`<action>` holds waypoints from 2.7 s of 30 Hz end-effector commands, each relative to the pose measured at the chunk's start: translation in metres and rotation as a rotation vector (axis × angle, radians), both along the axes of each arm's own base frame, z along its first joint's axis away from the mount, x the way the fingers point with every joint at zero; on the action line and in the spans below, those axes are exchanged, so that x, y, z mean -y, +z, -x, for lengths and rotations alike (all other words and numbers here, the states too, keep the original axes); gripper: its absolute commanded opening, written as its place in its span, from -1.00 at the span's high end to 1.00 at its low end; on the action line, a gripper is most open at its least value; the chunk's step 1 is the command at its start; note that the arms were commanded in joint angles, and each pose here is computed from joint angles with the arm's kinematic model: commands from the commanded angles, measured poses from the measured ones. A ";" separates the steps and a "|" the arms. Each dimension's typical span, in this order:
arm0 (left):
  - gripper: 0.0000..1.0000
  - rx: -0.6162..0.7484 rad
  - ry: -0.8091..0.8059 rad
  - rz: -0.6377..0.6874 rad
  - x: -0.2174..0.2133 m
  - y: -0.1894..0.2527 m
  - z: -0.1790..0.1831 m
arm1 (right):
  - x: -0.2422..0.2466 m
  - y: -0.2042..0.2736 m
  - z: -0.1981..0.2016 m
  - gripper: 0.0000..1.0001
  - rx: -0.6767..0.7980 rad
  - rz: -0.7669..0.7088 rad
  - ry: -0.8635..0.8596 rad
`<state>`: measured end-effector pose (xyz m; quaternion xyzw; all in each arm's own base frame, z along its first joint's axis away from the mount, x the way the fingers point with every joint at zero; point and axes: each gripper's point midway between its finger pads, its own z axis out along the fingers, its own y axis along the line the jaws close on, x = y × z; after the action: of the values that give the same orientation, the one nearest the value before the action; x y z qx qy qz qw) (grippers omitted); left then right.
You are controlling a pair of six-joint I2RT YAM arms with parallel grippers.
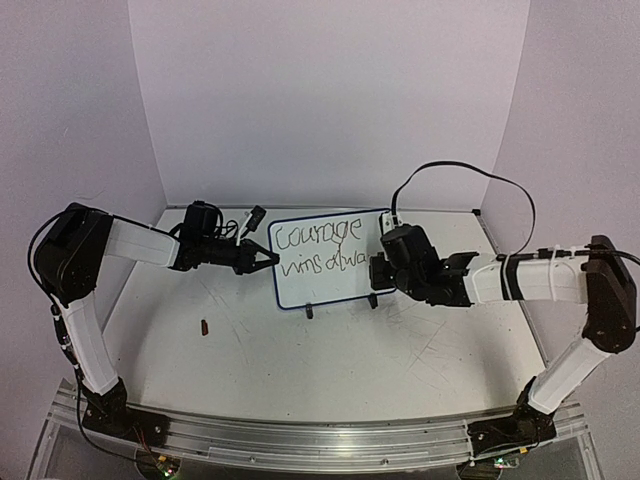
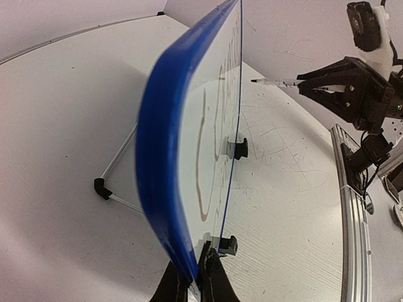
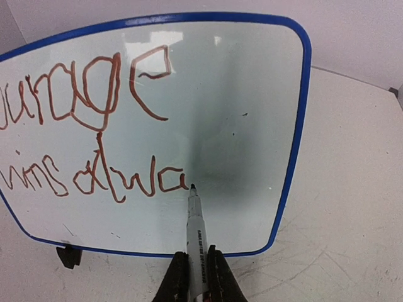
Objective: Write a sentence on the whiteboard
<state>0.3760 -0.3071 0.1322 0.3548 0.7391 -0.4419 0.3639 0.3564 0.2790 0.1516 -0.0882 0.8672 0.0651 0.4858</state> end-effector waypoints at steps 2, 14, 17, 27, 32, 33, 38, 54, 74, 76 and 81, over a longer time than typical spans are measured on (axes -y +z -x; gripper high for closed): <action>1.00 0.084 0.125 -0.126 -0.018 -0.014 -0.026 | -0.005 0.041 -0.001 1.00 0.080 -0.093 0.020; 1.00 0.082 0.125 -0.126 -0.018 -0.015 -0.026 | -0.007 0.026 -0.022 1.00 0.071 -0.071 -0.008; 1.00 0.081 0.125 -0.127 -0.019 -0.015 -0.026 | -0.006 0.022 -0.023 1.00 0.067 -0.064 -0.013; 1.00 0.082 0.124 -0.126 -0.018 -0.015 -0.027 | -0.001 0.011 -0.018 1.00 0.044 -0.043 -0.012; 1.00 0.083 0.124 -0.126 -0.018 -0.015 -0.027 | 0.000 0.001 -0.012 1.00 0.013 -0.043 -0.007; 1.00 0.082 0.124 -0.125 -0.018 -0.015 -0.027 | 0.000 -0.001 -0.011 1.00 0.008 -0.042 -0.006; 1.00 0.082 0.124 -0.126 -0.018 -0.015 -0.027 | 0.001 -0.005 -0.008 1.00 -0.003 -0.038 -0.005; 1.00 0.081 0.122 -0.127 -0.018 -0.015 -0.027 | 0.013 0.003 -0.013 1.00 0.026 0.007 -0.047; 1.00 0.084 0.124 -0.129 -0.018 -0.015 -0.027 | 0.016 0.035 -0.036 1.00 0.104 -0.001 -0.073; 1.00 0.084 0.124 -0.129 -0.018 -0.015 -0.027 | 0.016 0.026 -0.030 1.00 0.078 -0.009 -0.062; 1.00 0.084 0.125 -0.129 -0.018 -0.015 -0.027 | 0.016 0.007 -0.017 1.00 0.029 -0.011 -0.051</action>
<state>0.3756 -0.3072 0.1316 0.3546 0.7401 -0.4416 0.3627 0.3799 0.2642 0.1587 -0.0774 0.8612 0.0398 0.5008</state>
